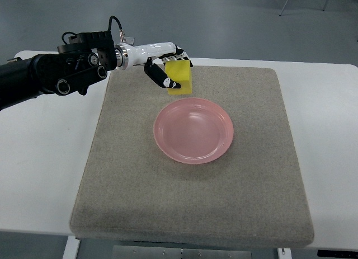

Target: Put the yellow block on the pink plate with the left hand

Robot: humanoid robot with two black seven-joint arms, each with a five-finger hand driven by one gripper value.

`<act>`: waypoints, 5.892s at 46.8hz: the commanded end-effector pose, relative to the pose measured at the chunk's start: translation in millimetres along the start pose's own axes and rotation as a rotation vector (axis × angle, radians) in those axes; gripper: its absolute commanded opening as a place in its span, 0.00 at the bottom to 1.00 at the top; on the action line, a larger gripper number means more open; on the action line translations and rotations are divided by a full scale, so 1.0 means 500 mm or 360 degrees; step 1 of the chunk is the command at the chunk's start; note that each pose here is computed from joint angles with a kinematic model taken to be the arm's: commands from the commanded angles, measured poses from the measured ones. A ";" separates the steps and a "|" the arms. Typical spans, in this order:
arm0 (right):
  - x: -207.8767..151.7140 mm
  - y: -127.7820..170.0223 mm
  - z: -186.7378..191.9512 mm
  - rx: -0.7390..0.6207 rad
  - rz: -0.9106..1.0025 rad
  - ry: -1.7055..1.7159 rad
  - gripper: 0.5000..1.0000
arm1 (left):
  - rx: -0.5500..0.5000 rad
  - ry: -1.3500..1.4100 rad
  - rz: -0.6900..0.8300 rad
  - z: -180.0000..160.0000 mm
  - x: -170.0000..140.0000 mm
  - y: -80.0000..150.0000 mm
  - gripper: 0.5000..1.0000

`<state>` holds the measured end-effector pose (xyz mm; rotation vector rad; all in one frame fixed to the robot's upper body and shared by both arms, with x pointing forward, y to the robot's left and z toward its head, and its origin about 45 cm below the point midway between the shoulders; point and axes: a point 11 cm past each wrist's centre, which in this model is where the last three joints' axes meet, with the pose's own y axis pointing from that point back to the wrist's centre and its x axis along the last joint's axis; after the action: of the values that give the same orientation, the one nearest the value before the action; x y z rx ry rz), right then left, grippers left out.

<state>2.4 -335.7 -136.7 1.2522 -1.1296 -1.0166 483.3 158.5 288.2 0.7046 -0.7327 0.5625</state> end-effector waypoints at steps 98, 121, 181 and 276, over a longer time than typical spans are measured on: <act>0.000 0.000 0.000 -0.0001 0.0000 0.0002 0.85 | -0.0110 0.0123 -0.0376 0.030 -0.146 -0.002 0.86; 0.000 0.000 0.000 -0.0001 0.0000 0.0002 0.85 | -0.0109 0.0141 -0.0203 0.029 -0.066 0.003 0.92; 0.000 0.000 0.000 -0.0001 0.0000 0.0002 0.85 | 0.0462 0.0471 0.0650 -0.241 0.117 0.094 0.87; 0.000 0.000 0.000 0.0000 0.0000 0.0000 0.85 | 0.0033 0.2192 0.1190 -0.324 0.011 0.107 0.92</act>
<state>2.3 -335.8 -136.7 1.2522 -1.1288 -1.0163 515.6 313.5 224.8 -0.0859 0.3641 1.5022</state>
